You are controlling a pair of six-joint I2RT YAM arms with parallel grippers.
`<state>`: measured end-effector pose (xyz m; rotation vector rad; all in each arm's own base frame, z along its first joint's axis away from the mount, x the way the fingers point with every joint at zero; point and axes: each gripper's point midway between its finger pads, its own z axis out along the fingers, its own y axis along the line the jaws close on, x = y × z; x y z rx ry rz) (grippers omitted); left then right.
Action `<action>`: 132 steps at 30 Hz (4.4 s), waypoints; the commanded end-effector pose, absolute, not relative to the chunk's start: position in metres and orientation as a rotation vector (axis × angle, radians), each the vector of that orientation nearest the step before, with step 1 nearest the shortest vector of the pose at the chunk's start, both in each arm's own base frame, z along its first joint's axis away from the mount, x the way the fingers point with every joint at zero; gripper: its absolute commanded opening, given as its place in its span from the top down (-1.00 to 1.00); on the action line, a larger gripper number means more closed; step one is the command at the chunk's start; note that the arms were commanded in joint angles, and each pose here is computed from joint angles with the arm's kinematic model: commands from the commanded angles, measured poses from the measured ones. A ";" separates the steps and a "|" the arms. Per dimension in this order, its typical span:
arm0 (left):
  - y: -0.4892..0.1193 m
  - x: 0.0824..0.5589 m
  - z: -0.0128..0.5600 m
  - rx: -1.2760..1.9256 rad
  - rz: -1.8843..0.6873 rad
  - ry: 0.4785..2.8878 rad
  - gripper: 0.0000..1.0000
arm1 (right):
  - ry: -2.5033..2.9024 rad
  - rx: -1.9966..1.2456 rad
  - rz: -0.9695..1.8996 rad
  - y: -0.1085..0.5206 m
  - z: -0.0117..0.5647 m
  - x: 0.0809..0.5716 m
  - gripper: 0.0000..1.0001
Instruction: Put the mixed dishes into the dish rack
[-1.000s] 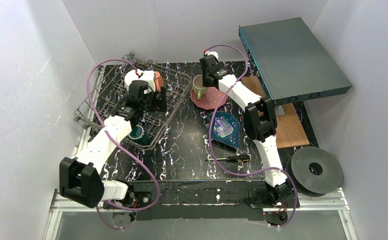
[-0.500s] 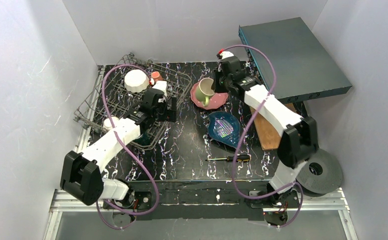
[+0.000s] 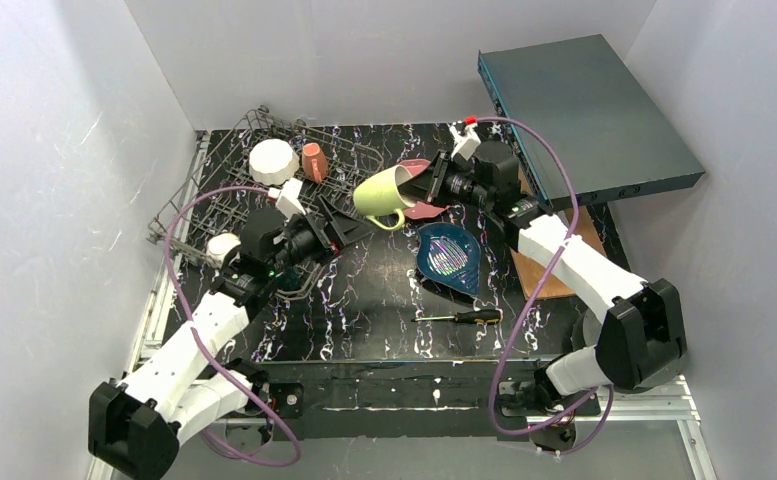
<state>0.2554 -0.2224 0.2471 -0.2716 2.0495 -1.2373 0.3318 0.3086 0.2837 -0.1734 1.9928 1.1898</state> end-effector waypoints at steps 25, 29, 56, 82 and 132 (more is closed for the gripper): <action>-0.258 0.232 0.369 -0.405 -2.005 1.529 0.44 | 1.589 -0.081 1.699 0.364 0.368 0.264 0.97; -0.249 0.235 0.368 -0.458 -1.995 1.477 0.56 | 1.583 -0.053 1.677 0.367 0.365 0.257 0.97; -0.191 0.203 0.334 -0.204 -1.169 1.886 1.00 | 1.869 -0.130 1.386 0.367 0.291 0.273 -0.47; -0.185 0.311 0.286 0.037 -0.572 2.147 1.00 | 1.901 -0.339 0.785 0.293 0.231 0.286 -0.60; -0.160 0.504 0.095 0.215 -0.101 2.543 0.84 | 1.990 -0.171 0.550 0.265 0.200 0.311 -0.96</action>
